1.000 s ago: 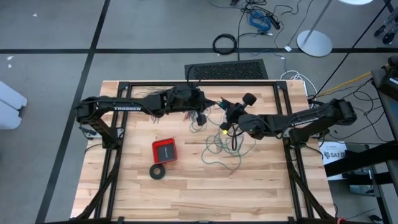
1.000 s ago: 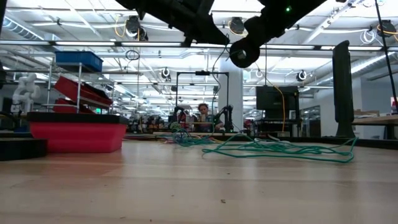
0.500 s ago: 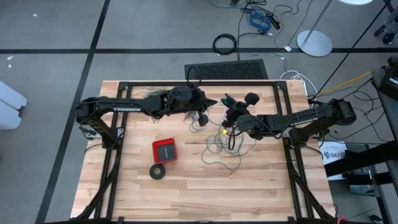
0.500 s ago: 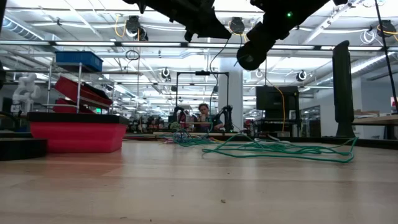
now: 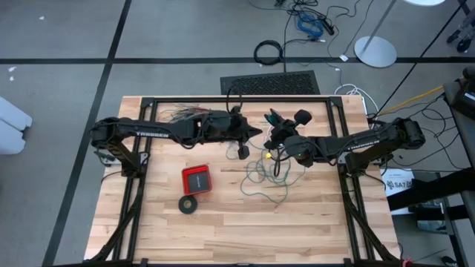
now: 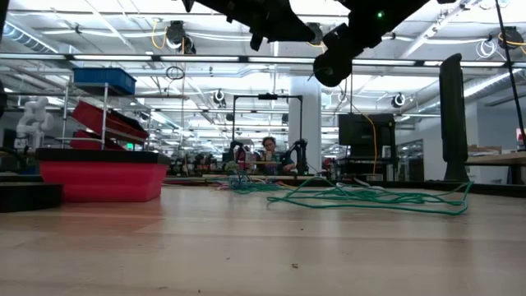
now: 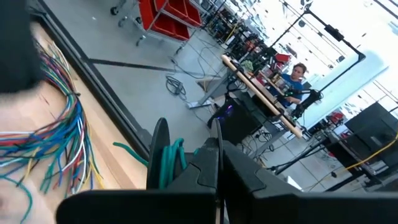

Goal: Coil cords
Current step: Coil the green wire onto the spool

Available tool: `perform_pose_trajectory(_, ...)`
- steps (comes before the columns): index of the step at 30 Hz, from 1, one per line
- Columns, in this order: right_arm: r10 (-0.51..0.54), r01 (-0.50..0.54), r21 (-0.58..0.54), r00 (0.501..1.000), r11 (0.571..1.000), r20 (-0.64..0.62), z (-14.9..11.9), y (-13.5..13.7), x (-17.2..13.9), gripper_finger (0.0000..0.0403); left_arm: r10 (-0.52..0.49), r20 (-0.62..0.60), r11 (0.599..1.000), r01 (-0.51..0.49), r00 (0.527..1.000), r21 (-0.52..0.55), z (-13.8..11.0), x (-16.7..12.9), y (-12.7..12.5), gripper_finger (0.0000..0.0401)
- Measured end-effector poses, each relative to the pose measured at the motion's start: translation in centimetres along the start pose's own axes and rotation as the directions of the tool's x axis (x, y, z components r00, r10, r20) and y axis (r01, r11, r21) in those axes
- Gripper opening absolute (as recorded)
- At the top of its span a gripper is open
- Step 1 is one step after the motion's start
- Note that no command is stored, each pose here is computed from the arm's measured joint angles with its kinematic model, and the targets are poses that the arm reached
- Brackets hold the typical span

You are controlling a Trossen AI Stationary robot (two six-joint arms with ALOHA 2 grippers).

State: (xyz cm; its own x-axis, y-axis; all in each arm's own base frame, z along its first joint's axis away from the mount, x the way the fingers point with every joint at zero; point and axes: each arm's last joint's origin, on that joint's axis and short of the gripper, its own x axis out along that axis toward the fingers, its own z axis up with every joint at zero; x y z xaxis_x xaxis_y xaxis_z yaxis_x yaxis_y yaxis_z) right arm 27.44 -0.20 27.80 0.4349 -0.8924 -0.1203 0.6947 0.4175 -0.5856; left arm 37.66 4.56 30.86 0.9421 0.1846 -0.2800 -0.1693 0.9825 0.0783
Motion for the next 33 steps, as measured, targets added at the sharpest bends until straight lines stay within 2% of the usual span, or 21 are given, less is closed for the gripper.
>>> perform_pose_trajectory(8, 0.014, -0.015, 0.02, 1.0, 1.0, 0.017, 0.2, 0.0, -0.1, 0.0, -0.037, -0.06, 0.999, 0.038, 0.997, 0.013, -1.9, 1.8, -1.6, 0.0)
perform_pose_trajectory(12, 0.026, -0.026, 0.012, 0.999, 1.0, 0.023, 0.3, 0.2, -0.4, 0.0, 0.049, -0.057, 0.997, -0.046, 0.997, 0.062, -1.7, 1.5, -2.1, 0.0)
perform_pose_trajectory(15, 0.036, -0.036, 0.007, 0.999, 0.999, 0.031, 0.3, 0.3, -0.8, 0.0, 0.07, -0.06, 0.992, -0.063, 0.996, 0.106, -1.5, 1.3, -2.1, 0.0)
perform_pose_trajectory(17, 0.042, -0.042, 0.009, 0.998, 0.999, 0.038, 0.4, 0.3, -1.1, 0.0, 0.032, -0.071, 0.994, -0.024, 0.997, 0.107, -2.2, 1.3, -2.1, 0.0)
perform_pose_trajectory(20, 0.05, -0.052, 0.024, 0.997, 0.998, 0.053, 0.7, -0.1, -1.6, 0.0, -0.077, -0.095, 0.992, 0.085, 0.993, 0.092, -4.0, 1.5, -1.9, 0.0014)
perform_pose_trajectory(23, 0.062, -0.066, 0.046, 0.995, 0.997, 0.074, 1.0, -0.6, -2.3, 0.0, -0.095, -0.086, 0.993, 0.101, 0.992, 0.064, -6.1, 1.5, -1.6, 0.0048)
perform_pose_trajectory(26, 0.073, -0.08, 0.073, 0.993, 0.994, 0.096, 1.3, -1.1, -2.9, 0.0, -0.095, -0.01, 0.995, 0.095, 0.995, 0.028, -8.0, 1.4, -1.2, 0.0088)
perform_pose_trajectory(29, 0.11, -0.125, 0.106, 0.985, 0.987, 0.134, 1.7, -1.4, -3.3, 0.0, -0.109, 0.188, 0.993, 0.114, 0.976, -0.02, -9.5, 1.3, -1.0, 0.0121)
perform_pose_trajectory(33, 0.169, -0.201, 0.153, 0.965, 0.968, 0.199, 2.3, -1.4, -3.5, 0.0, -0.102, 0.332, 0.989, 0.131, 0.938, -0.064, -11.2, 2.2, -1.2, 0.0135)
